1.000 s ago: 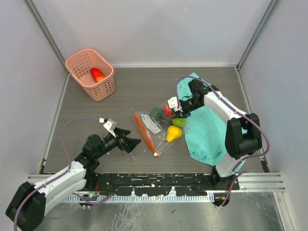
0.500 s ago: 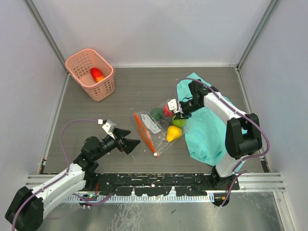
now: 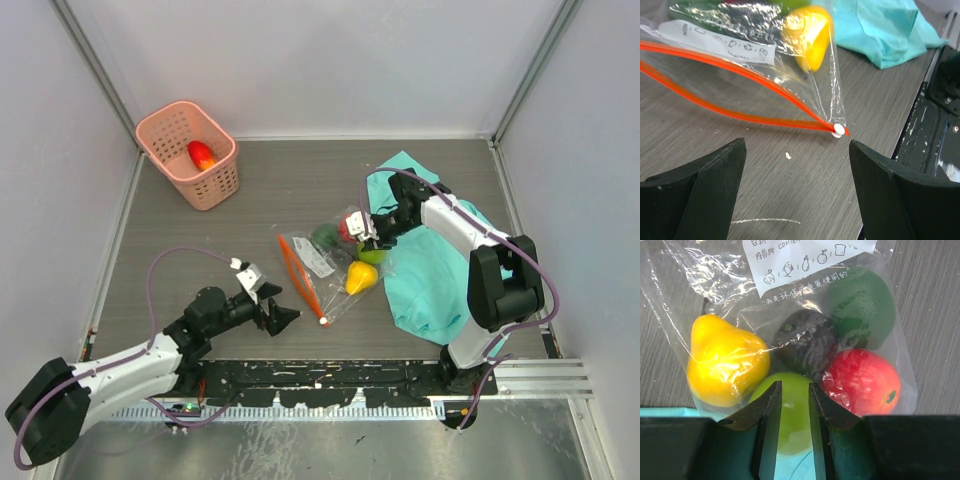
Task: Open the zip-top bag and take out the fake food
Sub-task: Pick up the fake fruit from the zipper food storage bag.
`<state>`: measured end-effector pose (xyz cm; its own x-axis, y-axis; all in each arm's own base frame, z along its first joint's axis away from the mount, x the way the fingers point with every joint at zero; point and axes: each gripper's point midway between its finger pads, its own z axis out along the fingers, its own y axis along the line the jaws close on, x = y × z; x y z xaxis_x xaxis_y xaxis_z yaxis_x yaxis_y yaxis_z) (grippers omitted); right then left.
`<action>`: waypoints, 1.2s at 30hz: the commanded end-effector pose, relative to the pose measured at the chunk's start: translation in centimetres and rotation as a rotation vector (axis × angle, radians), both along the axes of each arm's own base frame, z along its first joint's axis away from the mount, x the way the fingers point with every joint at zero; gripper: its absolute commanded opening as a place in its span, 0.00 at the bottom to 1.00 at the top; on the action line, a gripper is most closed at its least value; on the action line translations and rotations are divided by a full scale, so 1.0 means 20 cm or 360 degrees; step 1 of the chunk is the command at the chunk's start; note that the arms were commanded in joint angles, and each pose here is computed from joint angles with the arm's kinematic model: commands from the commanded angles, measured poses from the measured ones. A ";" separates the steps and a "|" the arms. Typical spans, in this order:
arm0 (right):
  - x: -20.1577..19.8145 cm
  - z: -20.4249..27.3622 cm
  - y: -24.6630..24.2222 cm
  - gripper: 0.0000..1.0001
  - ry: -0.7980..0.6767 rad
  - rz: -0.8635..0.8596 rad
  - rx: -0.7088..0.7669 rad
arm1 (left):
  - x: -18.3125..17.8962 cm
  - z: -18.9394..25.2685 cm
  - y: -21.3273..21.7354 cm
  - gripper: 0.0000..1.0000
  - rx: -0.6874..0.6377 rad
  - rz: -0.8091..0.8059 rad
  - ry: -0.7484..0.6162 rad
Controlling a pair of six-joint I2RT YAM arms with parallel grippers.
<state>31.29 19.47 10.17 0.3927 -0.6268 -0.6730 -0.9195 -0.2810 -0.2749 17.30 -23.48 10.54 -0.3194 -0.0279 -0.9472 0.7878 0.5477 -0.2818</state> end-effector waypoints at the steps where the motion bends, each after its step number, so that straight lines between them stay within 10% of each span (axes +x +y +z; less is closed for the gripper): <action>1: 0.03 0.09 0.02 0.34 -0.0131 0.0022 0.0035 | 0.10 0.18 -0.05 0.84 -0.0027 0.0033 -0.0230; 36: 0.12 -0.03 0.01 0.48 -0.0226 -0.0098 -0.0038 | 0.18 0.06 -0.14 0.75 0.0159 -0.0017 -0.0179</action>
<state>32.98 19.24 8.44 0.4147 -0.6707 -0.6150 -0.9071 -0.2510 -0.3380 18.99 -24.54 8.47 -0.2996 0.1131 -0.9474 0.8012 0.5689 -0.1854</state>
